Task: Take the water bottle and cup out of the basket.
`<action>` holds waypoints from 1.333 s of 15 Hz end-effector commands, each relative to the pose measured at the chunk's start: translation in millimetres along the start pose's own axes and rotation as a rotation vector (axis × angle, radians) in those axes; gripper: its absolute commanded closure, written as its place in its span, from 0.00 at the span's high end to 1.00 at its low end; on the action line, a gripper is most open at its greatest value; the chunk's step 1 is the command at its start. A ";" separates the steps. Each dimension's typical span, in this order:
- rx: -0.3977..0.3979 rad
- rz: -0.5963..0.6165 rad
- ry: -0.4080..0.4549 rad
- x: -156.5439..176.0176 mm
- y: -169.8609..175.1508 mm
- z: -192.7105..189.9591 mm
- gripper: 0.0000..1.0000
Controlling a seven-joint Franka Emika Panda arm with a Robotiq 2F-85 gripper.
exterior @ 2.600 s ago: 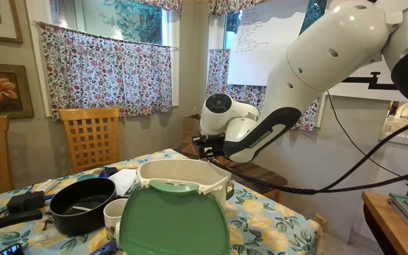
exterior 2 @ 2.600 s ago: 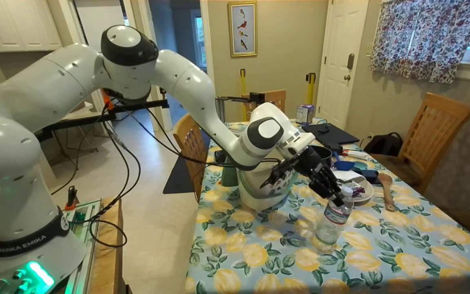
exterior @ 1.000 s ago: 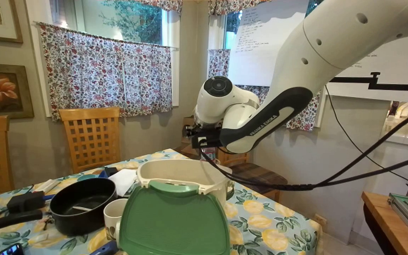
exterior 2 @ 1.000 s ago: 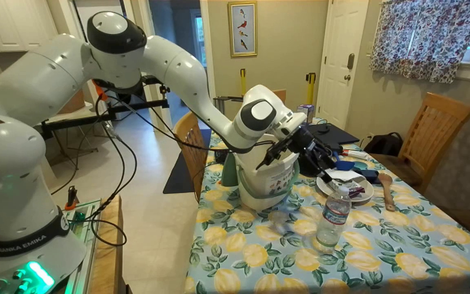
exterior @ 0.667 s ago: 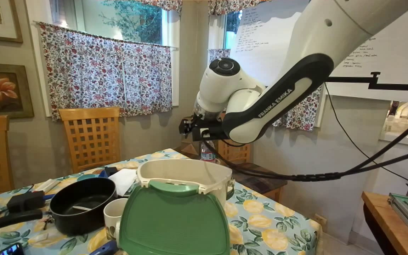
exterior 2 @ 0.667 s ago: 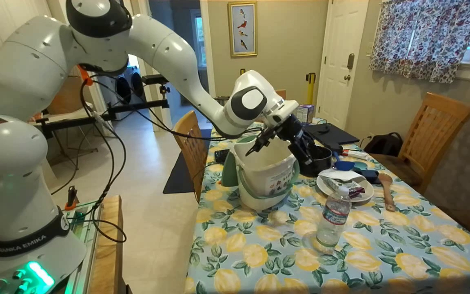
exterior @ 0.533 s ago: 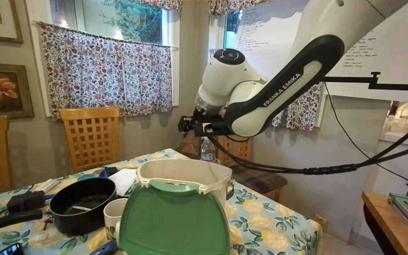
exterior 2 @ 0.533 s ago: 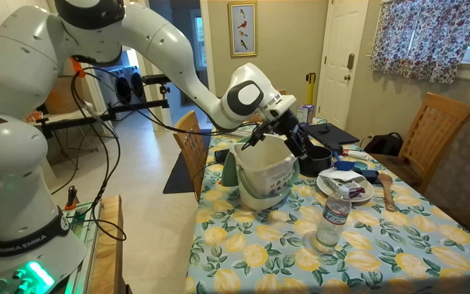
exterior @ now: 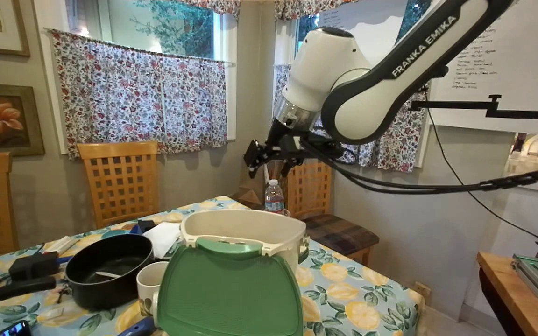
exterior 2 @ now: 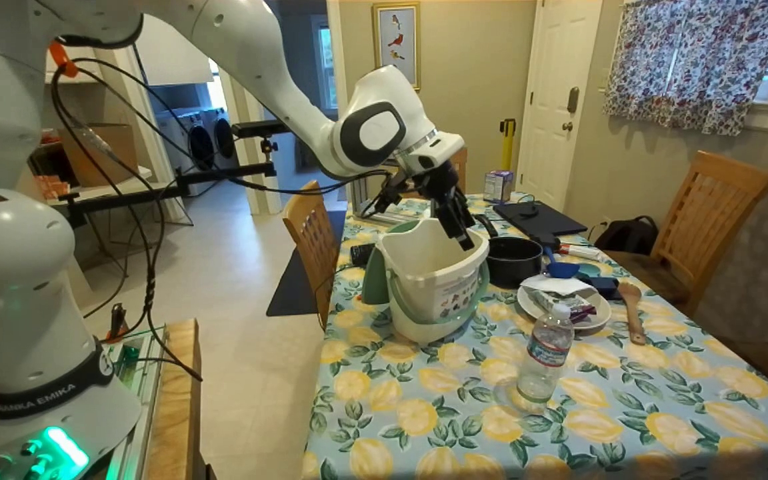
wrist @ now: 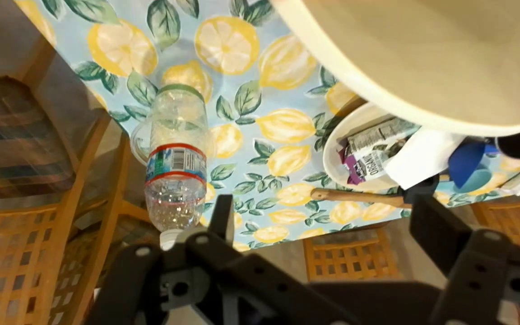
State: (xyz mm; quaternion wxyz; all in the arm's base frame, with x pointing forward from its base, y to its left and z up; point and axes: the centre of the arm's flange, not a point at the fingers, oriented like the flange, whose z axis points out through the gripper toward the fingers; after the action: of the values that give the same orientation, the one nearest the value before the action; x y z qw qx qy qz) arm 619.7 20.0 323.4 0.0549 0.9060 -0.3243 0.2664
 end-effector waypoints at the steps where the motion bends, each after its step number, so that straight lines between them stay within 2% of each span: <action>1: 0.005 -0.012 -0.116 -11.6 24.3 -32.5 1.00; 7: -0.075 -0.050 -0.210 -23.1 49.8 -52.9 1.00; 16: -0.178 0.046 -0.216 -27.8 82.6 -70.8 1.00; 19: -0.189 0.100 -0.208 -27.5 92.4 -73.5 1.00; 20: -0.174 0.067 -0.226 -19.3 81.1 -60.7 1.00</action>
State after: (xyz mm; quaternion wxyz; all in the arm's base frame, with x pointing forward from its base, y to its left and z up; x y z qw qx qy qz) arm 529.9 -16.3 359.2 0.0876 0.9107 -0.3804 0.1353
